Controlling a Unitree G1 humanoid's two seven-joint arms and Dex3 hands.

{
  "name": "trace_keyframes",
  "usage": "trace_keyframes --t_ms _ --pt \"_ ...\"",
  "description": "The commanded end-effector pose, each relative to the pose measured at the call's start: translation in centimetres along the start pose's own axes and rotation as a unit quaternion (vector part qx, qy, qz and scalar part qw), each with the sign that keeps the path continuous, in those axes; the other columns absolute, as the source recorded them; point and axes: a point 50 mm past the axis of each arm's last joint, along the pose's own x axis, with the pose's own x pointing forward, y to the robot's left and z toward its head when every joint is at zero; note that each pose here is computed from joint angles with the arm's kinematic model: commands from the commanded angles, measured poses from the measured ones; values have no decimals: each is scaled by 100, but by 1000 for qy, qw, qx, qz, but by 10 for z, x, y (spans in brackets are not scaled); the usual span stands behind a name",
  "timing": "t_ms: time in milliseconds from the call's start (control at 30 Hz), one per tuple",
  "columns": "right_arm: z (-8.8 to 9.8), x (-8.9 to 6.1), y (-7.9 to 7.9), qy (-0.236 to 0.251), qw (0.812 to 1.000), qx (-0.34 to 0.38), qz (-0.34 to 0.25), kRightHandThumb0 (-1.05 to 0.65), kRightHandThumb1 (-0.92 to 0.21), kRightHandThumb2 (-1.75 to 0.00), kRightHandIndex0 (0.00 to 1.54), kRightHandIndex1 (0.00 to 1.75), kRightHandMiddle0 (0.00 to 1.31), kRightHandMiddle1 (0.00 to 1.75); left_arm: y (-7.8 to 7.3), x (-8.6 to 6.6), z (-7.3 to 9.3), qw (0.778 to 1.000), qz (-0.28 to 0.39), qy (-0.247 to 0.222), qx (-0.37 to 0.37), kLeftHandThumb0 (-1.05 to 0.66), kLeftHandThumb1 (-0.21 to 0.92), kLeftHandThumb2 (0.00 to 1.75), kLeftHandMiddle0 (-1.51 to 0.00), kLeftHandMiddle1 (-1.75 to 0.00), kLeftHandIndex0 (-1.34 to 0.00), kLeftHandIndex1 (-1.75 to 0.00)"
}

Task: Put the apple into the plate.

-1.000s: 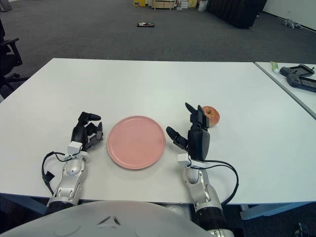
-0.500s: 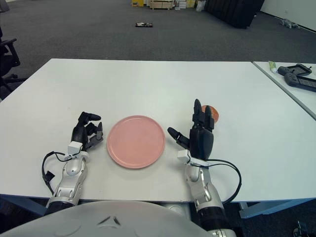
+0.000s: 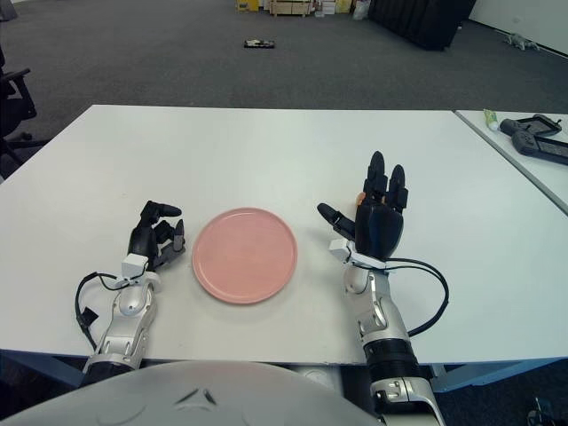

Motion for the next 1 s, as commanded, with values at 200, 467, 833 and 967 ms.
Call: trace_keyframes --t_ms 200,467,833,967 --pt "1 15 -1 12 999 -50 -5 -92 -74 -34 0 0 0 0 1 -2 -5 1000 -5 15 9 -40 60 97 -81 -175 -40 -175" --pt "3 31 -2 32 998 -61 4 -94 -76 -35 0 0 0 0 1 -2 -5 1000 -3 11 8 -40 60 97 -81 -175 -40 -175" --pt "-11 55 6 65 993 -82 53 -96 -79 -34 0 0 0 0 1 -1 -5 1000 -3 14 9 -40 60 97 -80 -175 -40 -175" --pt "-29 63 13 97 984 -98 117 -96 -79 -33 0 0 0 0 0 -1 -5 1000 -2 14 11 -40 60 97 -79 -175 -40 -175"
